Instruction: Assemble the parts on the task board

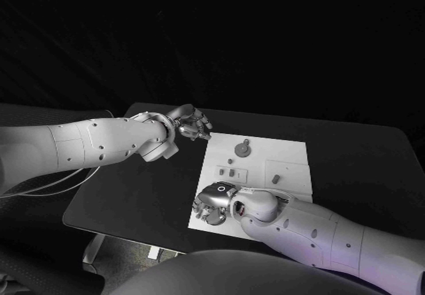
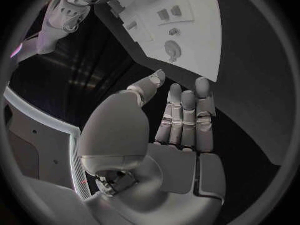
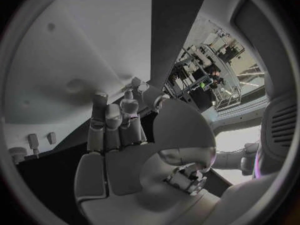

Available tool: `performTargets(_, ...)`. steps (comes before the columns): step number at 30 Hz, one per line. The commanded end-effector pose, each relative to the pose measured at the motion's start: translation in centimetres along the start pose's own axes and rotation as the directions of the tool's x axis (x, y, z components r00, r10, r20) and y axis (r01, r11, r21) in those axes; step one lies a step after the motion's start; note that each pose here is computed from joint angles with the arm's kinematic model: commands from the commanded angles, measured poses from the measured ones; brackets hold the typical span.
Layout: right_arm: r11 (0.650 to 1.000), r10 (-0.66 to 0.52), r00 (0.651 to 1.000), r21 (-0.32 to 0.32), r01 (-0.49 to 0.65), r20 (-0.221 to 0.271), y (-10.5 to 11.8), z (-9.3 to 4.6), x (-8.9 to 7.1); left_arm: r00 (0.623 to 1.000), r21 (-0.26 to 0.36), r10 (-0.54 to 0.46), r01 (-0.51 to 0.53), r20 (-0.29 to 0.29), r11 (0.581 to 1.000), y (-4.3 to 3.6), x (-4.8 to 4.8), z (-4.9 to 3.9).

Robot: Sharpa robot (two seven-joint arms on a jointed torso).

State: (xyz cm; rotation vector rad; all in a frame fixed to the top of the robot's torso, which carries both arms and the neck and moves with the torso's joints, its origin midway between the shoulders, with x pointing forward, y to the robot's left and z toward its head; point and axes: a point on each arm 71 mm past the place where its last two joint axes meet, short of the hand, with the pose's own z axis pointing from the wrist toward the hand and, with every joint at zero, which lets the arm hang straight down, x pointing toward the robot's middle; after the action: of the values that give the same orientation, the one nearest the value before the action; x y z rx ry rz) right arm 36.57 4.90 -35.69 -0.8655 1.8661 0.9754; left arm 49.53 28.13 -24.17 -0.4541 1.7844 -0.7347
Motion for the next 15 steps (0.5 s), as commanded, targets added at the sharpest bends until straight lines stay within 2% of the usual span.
performTargets(1,1.000,-0.011,1.000,0.001,0.011,-0.018,0.15,0.09,0.62,1.000,0.010,-0.009,0.009,-0.013,1.000,-0.32,0.18,0.12)
performTargets(15,1.000,-0.010,0.999,-0.003,0.010,-0.035,0.41,0.24,0.98,1.000,0.011,-0.009,0.009,-0.015,1.000,-0.43,0.29,0.22)
